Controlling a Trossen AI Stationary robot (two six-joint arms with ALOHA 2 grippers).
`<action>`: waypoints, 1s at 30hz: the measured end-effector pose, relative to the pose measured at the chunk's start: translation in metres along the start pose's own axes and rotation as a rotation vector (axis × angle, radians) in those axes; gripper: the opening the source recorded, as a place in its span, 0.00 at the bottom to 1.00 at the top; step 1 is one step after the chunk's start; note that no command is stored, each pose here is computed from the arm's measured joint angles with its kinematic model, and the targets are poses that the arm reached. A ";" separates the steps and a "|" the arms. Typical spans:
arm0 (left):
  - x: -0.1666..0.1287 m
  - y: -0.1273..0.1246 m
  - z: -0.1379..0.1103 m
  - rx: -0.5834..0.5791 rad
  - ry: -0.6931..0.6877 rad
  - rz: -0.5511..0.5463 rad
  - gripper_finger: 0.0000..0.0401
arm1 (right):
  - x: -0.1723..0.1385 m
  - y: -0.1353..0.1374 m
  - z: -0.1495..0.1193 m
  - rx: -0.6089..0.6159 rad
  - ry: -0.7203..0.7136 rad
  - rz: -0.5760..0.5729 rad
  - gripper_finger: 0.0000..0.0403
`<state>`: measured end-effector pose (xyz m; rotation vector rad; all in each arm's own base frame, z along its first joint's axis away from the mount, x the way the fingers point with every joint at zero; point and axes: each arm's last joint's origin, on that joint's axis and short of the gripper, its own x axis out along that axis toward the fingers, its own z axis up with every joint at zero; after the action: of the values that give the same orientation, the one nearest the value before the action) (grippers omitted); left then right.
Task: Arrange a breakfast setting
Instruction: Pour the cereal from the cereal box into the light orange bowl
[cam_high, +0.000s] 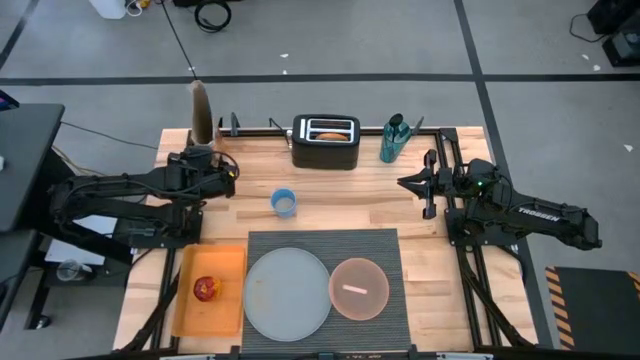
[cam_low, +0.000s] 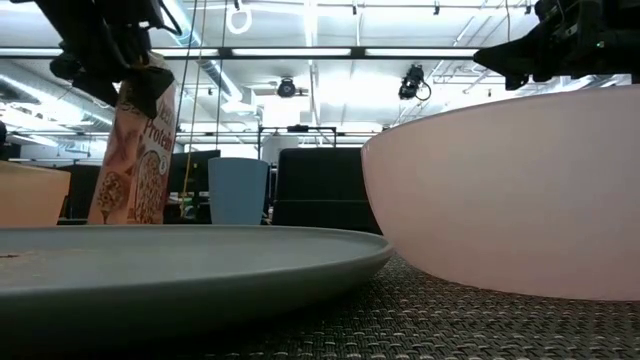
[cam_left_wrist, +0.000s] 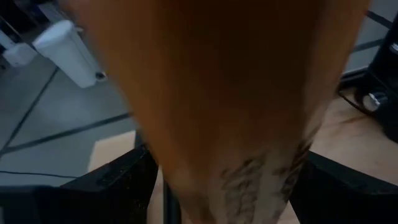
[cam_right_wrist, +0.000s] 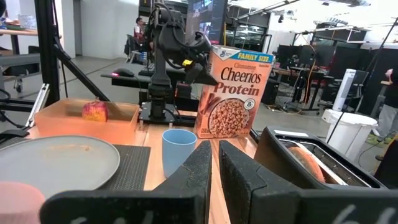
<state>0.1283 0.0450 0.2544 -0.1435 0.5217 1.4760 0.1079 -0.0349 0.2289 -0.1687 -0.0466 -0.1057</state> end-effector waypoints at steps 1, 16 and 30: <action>0.000 0.000 0.000 0.003 -0.009 0.008 0.79 | 0.000 0.000 0.000 0.000 0.000 0.000 0.10; 0.029 -0.007 -0.054 -0.022 0.047 0.036 0.79 | 0.000 0.000 0.000 0.000 0.000 0.000 0.10; 0.039 -0.004 -0.081 -0.005 0.046 0.058 0.63 | 0.000 0.000 0.000 0.000 0.000 0.000 0.10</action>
<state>0.1131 0.0477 0.1659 -0.1676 0.5634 1.5338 0.1080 -0.0349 0.2288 -0.1686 -0.0462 -0.1058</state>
